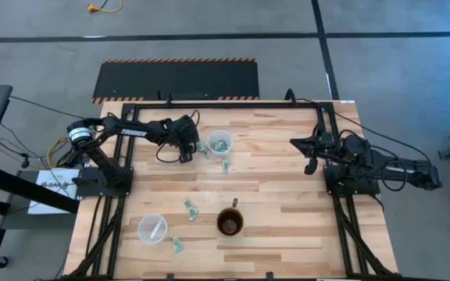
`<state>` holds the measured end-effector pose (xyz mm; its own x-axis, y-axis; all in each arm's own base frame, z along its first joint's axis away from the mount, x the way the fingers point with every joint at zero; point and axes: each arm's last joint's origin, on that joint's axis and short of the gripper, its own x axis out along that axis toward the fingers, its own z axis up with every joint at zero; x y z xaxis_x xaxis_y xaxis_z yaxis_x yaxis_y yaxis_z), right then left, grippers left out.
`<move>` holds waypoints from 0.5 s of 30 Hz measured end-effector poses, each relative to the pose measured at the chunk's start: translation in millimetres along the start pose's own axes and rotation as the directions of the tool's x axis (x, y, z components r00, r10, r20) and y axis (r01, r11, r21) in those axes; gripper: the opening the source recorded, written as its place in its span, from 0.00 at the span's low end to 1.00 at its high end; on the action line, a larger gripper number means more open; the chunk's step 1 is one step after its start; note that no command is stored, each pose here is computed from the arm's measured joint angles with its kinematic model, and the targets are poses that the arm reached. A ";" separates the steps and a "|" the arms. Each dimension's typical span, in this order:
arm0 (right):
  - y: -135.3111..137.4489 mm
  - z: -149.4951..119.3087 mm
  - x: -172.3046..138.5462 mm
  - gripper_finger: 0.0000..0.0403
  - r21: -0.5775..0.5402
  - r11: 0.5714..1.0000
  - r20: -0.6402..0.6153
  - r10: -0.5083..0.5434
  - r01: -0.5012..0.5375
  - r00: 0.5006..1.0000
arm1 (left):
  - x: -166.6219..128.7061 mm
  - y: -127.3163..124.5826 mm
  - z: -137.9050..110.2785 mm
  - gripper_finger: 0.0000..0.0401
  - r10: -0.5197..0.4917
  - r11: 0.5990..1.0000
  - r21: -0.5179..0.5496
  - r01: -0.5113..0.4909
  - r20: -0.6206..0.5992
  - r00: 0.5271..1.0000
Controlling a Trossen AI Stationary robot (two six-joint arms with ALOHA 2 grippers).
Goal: Pick and place items into bin
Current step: Put the stevia packet into the top transparent bin
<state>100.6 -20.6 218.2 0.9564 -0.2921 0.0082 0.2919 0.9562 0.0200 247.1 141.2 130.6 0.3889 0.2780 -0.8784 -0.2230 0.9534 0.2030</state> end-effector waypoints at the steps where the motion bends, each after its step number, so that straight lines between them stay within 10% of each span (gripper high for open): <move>1: 0.0 0.1 0.0 0.00 0.000 1.000 0.000 0.000 0.000 1.000 | 0.0 -0.2 0.8 0.35 0.002 1.000 0.021 -0.002 0.008 1.000; 15: 0.0 0.0 0.0 0.00 0.000 1.000 0.000 0.000 0.000 1.000 | 0.6 5.9 8.4 0.38 -0.107 0.981 0.177 0.079 0.153 0.982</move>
<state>100.6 -20.7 218.2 0.9562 -0.2924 0.0081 0.2922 0.9561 0.0199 253.6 147.9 135.0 0.5425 0.1888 -0.8186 -0.0296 0.9781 0.2059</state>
